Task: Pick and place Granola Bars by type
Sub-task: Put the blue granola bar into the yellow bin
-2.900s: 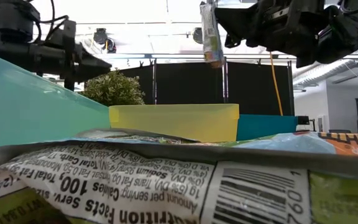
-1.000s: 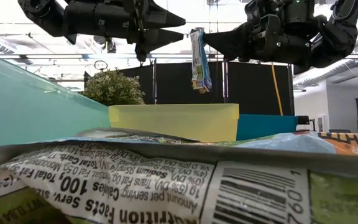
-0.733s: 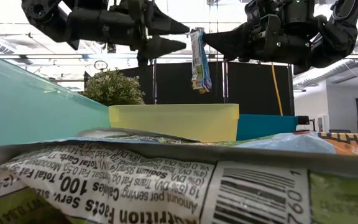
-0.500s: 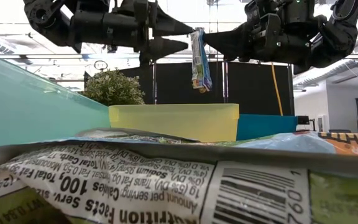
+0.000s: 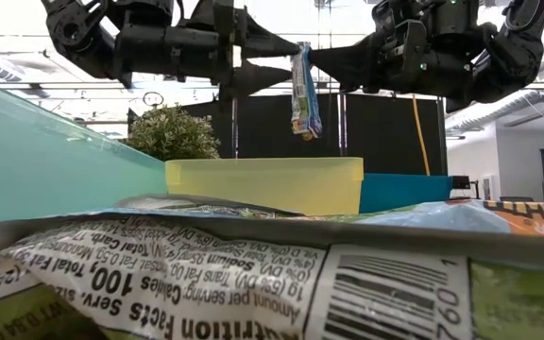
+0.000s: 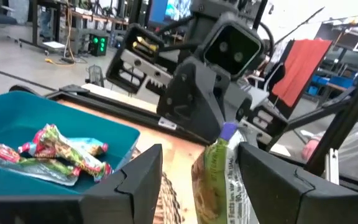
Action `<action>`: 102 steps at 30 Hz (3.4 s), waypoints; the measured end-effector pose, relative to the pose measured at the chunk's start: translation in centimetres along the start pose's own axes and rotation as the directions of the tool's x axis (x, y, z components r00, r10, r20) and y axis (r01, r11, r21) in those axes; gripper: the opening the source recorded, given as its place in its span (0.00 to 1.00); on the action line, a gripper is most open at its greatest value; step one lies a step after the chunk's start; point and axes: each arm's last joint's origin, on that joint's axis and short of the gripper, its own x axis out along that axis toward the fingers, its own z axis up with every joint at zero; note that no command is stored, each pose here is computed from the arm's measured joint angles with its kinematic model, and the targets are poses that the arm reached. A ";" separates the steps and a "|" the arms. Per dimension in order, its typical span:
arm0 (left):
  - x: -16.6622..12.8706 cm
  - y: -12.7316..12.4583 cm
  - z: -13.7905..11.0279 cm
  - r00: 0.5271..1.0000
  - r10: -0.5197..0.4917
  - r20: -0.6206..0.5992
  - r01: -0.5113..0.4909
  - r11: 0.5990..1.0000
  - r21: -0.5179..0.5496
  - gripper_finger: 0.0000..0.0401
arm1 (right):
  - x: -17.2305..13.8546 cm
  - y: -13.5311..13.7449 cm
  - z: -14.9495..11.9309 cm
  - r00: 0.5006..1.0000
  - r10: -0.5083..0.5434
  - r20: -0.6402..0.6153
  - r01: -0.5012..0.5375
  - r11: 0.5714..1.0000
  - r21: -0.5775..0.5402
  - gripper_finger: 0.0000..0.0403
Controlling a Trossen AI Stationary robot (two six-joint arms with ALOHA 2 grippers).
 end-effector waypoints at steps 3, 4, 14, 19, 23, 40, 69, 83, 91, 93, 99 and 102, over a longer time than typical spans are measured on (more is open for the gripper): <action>0.6 -0.1 0.0 1.000 -0.014 -0.003 0.014 1.000 0.008 0.53 | 0.0 0.0 0.0 1.000 0.001 -0.003 -0.001 1.000 0.001 0.00; 0.7 -0.2 0.1 1.000 -0.018 -0.001 0.018 1.000 0.009 0.53 | 0.0 0.0 0.0 1.000 0.001 -0.002 -0.001 1.000 0.001 0.00; 1.4 -0.3 0.5 1.000 -0.016 -0.015 0.017 0.999 0.034 0.51 | 0.0 0.0 -0.1 1.000 0.002 -0.005 -0.002 1.000 0.002 0.00; 1.5 -0.4 0.4 0.999 -0.026 -0.021 0.027 0.997 0.067 0.30 | 0.0 0.0 -0.1 1.000 0.001 -0.008 -0.001 1.000 0.002 0.00; 1.4 -0.5 0.4 0.998 -0.056 -0.034 0.059 0.994 0.092 0.07 | 0.0 0.0 -0.1 1.000 0.008 -0.006 -0.008 1.000 0.003 0.00; 1.4 -0.4 0.2 0.996 -0.061 -0.063 0.068 0.991 0.118 0.06 | 0.0 0.1 -0.3 1.000 0.008 -0.023 -0.007 0.999 0.041 0.10; 1.2 -0.1 -0.3 0.991 0.024 -0.134 -0.005 0.990 0.139 0.05 | -6.7 1.2 0.9 0.976 -0.195 -0.093 0.203 0.975 0.086 0.49; -2.8 1.9 -1.6 0.984 0.165 -0.071 -0.162 0.986 0.043 0.05 | -10.8 2.5 0.5 0.977 -0.211 -0.029 0.213 0.964 0.156 0.48; -5.0 4.7 -3.0 0.981 0.178 -0.075 -0.188 0.970 -0.157 0.05 | -10.8 2.5 0.5 0.977 -0.211 -0.030 0.213 0.965 0.156 0.48; -5.1 5.0 -3.1 0.982 0.170 -0.079 -0.183 0.963 -0.197 0.05 | -10.8 2.5 0.5 0.977 -0.211 -0.028 0.213 0.965 0.155 0.48; -5.3 5.2 -3.4 0.980 0.169 -0.104 -0.189 0.953 -0.237 0.05 | -10.8 2.5 0.5 0.977 -0.211 -0.027 0.213 0.965 0.154 0.48; -5.2 5.3 -3.8 0.975 0.186 -0.121 -0.210 0.949 -0.235 0.05 | -10.8 2.5 0.6 0.977 -0.212 -0.021 0.213 0.965 0.153 0.48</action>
